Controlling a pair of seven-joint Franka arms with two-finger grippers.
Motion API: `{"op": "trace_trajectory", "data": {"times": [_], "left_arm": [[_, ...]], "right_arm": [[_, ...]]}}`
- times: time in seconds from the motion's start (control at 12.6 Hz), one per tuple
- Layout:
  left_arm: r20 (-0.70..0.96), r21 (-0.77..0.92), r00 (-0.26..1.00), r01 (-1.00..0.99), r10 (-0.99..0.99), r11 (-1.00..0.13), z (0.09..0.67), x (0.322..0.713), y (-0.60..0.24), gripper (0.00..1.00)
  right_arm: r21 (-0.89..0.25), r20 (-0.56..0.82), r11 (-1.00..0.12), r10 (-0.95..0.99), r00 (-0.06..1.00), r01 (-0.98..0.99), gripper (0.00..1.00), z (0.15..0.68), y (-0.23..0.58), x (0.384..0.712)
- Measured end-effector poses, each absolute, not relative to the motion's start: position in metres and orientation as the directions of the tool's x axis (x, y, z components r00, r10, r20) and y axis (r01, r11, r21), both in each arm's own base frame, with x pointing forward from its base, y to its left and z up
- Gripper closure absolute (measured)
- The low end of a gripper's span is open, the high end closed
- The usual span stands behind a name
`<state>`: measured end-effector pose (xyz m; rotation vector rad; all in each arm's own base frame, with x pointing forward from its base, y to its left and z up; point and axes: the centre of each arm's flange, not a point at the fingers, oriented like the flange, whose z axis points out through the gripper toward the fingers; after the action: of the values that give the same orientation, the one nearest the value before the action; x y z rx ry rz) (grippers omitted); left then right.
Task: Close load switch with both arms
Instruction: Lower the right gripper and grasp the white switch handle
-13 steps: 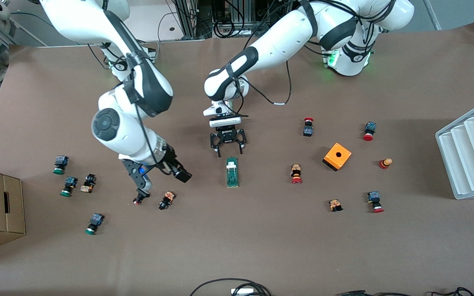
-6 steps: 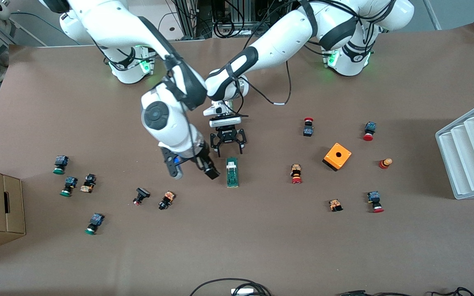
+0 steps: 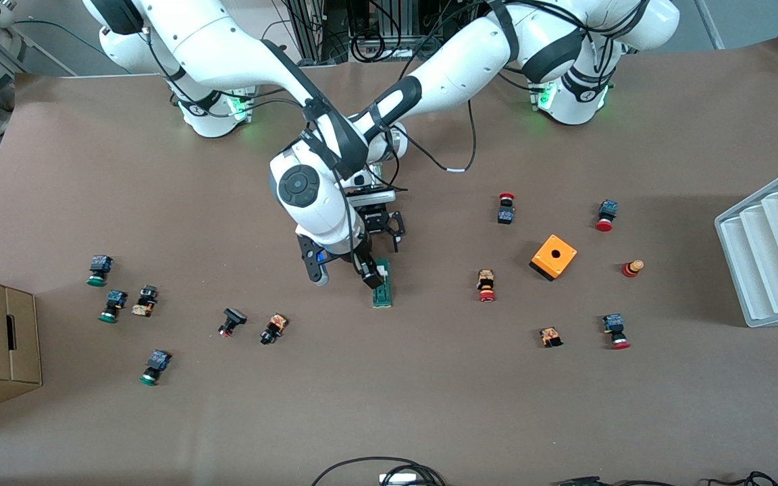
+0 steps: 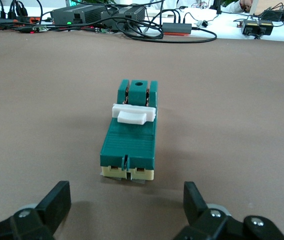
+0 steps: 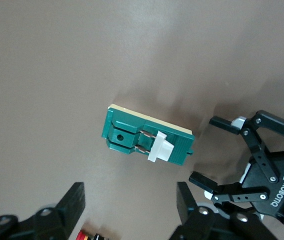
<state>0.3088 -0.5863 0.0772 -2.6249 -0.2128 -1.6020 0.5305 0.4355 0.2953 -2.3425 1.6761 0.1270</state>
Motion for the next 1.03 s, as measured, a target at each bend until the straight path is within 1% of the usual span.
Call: {"op": "trace_trajectory", "data": {"times": [0.08, 0.16, 0.24, 0.32, 0.4, 0.63, 0.79, 1.03], "left_arm": [[0.889, 0.022, 0.450, 0.149, 0.088, -0.989, 0.077, 0.309, -0.586, 0.00], [0.889, 0.023, 0.449, 0.149, 0.089, -0.989, 0.077, 0.309, -0.586, 0.00], [0.889, 0.024, 0.449, 0.149, 0.089, -0.989, 0.077, 0.309, -0.586, 0.00], [0.889, 0.025, 0.449, 0.150, 0.090, -0.988, 0.077, 0.309, -0.586, 0.00], [0.889, 0.025, 0.449, 0.150, 0.091, -0.988, 0.077, 0.309, -0.586, 0.00], [0.889, 0.027, 0.448, 0.151, 0.092, -0.988, 0.077, 0.309, -0.586, 0.00], [0.889, 0.027, 0.448, 0.151, 0.093, -0.988, 0.077, 0.309, -0.586, 0.00], [0.889, 0.028, 0.448, 0.151, 0.094, -0.988, 0.077, 0.309, -0.586, 0.00]], "right_arm": [[-0.156, -0.216, -0.302, -0.919, 0.330, -0.941, 0.20, 0.290, 0.438, 0.529], [-0.152, -0.212, -0.302, -0.920, 0.330, -0.941, 0.31, 0.284, 0.440, 0.527], [-0.148, -0.208, -0.303, -0.921, 0.329, -0.941, 0.37, 0.278, 0.442, 0.525], [-0.145, -0.206, -0.304, -0.921, 0.330, -0.941, 0.37, 0.274, 0.443, 0.524], [-0.141, -0.204, -0.302, -0.923, 0.326, -0.943, 0.40, 0.270, 0.444, 0.524], [-0.127, -0.199, -0.296, -0.927, 0.317, -0.947, 0.40, 0.261, 0.447, 0.519], [-0.124, -0.195, -0.295, -0.929, 0.314, -0.947, 0.46, 0.253, 0.451, 0.516], [-0.119, -0.188, -0.292, -0.932, 0.310, -0.949, 0.48, 0.239, 0.453, 0.513]]}}
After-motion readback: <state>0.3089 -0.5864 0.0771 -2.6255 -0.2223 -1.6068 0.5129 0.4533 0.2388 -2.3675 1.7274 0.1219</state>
